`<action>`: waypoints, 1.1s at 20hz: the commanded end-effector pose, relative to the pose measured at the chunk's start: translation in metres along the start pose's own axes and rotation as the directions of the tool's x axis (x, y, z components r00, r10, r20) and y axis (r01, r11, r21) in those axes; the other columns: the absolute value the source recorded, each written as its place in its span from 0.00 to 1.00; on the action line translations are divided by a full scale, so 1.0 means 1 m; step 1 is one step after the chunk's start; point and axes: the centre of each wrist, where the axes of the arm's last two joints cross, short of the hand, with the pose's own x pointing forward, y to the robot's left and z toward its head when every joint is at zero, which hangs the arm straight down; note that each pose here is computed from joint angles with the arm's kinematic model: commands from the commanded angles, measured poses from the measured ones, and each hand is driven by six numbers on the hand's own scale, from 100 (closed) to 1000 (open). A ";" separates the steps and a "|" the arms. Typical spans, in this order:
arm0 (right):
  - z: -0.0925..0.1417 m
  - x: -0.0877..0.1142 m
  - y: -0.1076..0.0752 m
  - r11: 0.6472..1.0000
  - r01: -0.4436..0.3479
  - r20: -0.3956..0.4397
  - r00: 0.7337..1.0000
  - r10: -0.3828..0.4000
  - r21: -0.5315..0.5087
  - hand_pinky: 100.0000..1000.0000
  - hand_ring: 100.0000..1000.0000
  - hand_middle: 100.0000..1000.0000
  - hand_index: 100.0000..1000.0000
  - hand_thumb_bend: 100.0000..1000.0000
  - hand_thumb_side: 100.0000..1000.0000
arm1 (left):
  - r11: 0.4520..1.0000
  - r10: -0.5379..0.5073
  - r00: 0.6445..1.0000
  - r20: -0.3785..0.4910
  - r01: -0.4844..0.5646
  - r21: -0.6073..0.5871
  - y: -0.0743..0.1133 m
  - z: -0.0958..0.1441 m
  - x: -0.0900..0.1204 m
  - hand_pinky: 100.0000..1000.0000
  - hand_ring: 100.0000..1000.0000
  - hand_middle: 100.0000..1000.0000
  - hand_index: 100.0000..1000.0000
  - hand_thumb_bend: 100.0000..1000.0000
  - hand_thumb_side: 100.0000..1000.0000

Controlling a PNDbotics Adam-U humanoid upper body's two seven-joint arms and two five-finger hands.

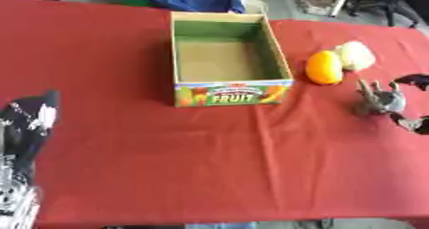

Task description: Pick up objects on the table and place them in the box.

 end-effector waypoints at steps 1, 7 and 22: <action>0.001 -0.005 -0.016 0.999 -0.021 -0.008 1.000 0.020 -0.029 0.83 0.90 0.89 0.96 0.21 0.26 | 1.000 -0.013 0.999 0.030 0.013 0.000 0.004 -0.004 0.007 0.54 0.51 0.43 0.56 0.48 0.39; -0.006 -0.002 -0.015 1.000 -0.016 0.006 1.000 0.017 -0.018 0.82 0.90 0.89 0.96 0.21 0.25 | 1.000 -0.012 0.999 0.030 0.012 -0.002 0.004 -0.004 0.007 0.54 0.51 0.43 0.56 0.48 0.39; -0.016 -0.001 -0.002 1.000 -0.002 0.001 1.000 0.002 0.023 0.81 0.88 0.87 0.95 0.20 0.25 | 1.000 -0.009 1.000 0.028 0.010 -0.003 0.004 -0.004 0.007 0.54 0.51 0.43 0.56 0.48 0.39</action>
